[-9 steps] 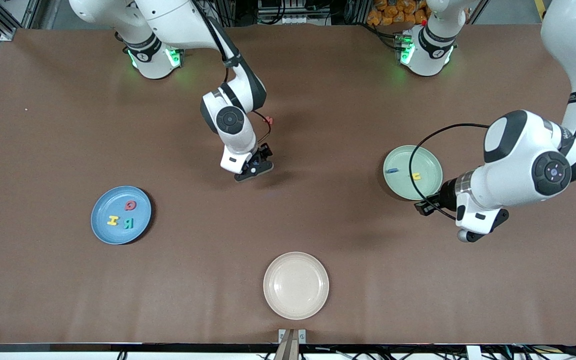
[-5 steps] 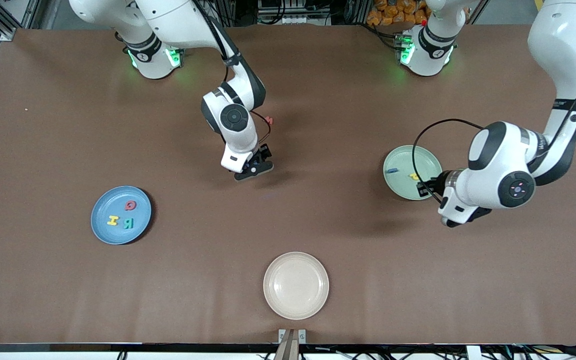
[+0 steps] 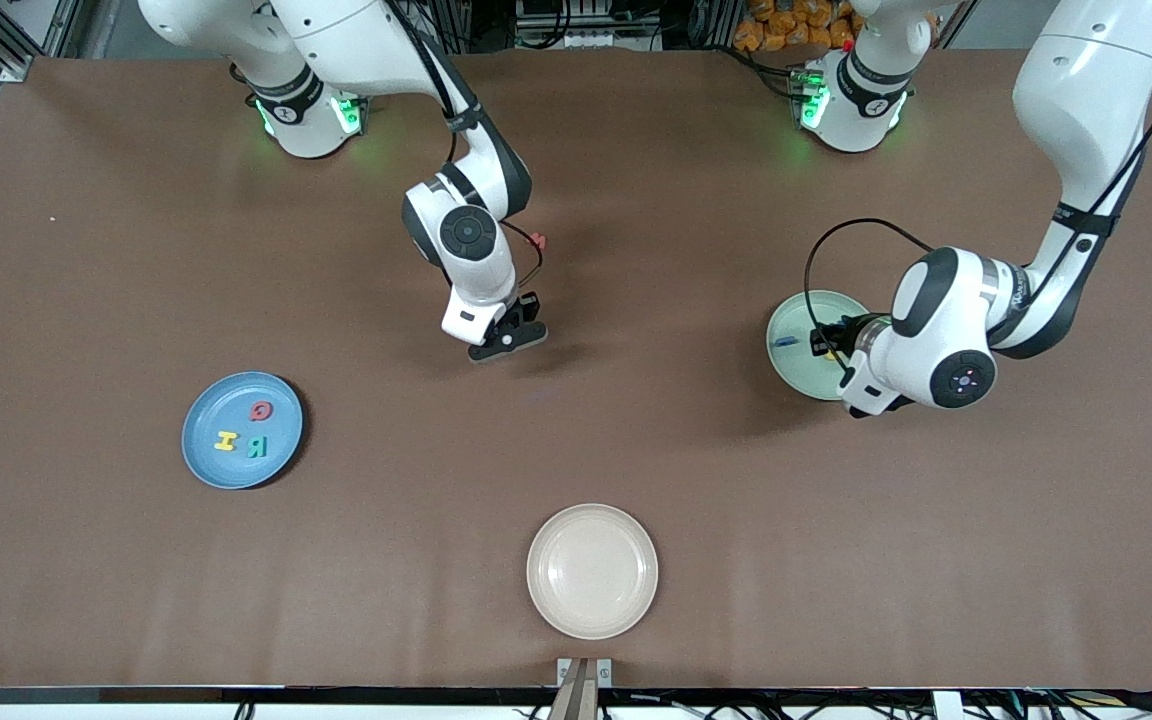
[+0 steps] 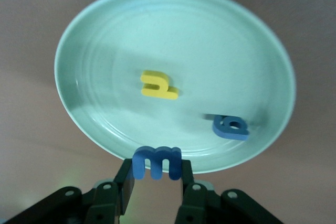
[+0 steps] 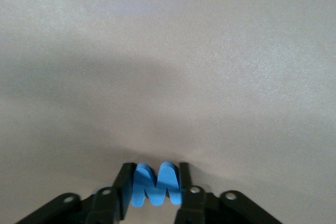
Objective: Sort uppercase to blue plate, lowercase to green plate
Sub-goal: 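Carry the blue m to the green plate with the left gripper, then open the left gripper over green plate while the right gripper carries M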
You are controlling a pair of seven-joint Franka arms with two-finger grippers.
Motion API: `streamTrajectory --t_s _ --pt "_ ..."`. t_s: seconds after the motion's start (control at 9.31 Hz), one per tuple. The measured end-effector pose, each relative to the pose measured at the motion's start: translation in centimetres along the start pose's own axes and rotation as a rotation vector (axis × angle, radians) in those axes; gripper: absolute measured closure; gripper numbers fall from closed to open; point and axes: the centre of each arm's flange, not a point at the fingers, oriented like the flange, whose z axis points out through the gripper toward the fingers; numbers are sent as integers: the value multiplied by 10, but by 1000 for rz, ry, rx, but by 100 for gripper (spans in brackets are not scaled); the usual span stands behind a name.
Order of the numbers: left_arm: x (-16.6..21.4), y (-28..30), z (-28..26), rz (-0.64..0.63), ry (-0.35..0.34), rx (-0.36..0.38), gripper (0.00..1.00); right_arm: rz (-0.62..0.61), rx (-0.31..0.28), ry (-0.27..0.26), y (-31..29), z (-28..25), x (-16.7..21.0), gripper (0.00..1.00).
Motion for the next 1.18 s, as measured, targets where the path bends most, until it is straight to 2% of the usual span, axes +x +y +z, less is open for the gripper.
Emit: streamTrajectory --t_s 0.32,0.54,0.64,0.86,0.97,1.18 --pt "0 -3 21 15 -27 40 59 9 2 12 2 -3 2 62" --pt "-2 2 22 21 -28 42 34 62 18 45 25 -25 16 62" --pt "-3 5 21 22 -20 48 28 112 28 60 55 -41 28 62" --pt "-5 11 4 26 21 40 24 179 34 83 130 -64 46 62" --pt "-6 13 -16 27 59 26 23 192 17 93 172 -69 51 62" --pt "-14 20 -62 32 148 -2 23 199 -67 102 268 -76 51 62"
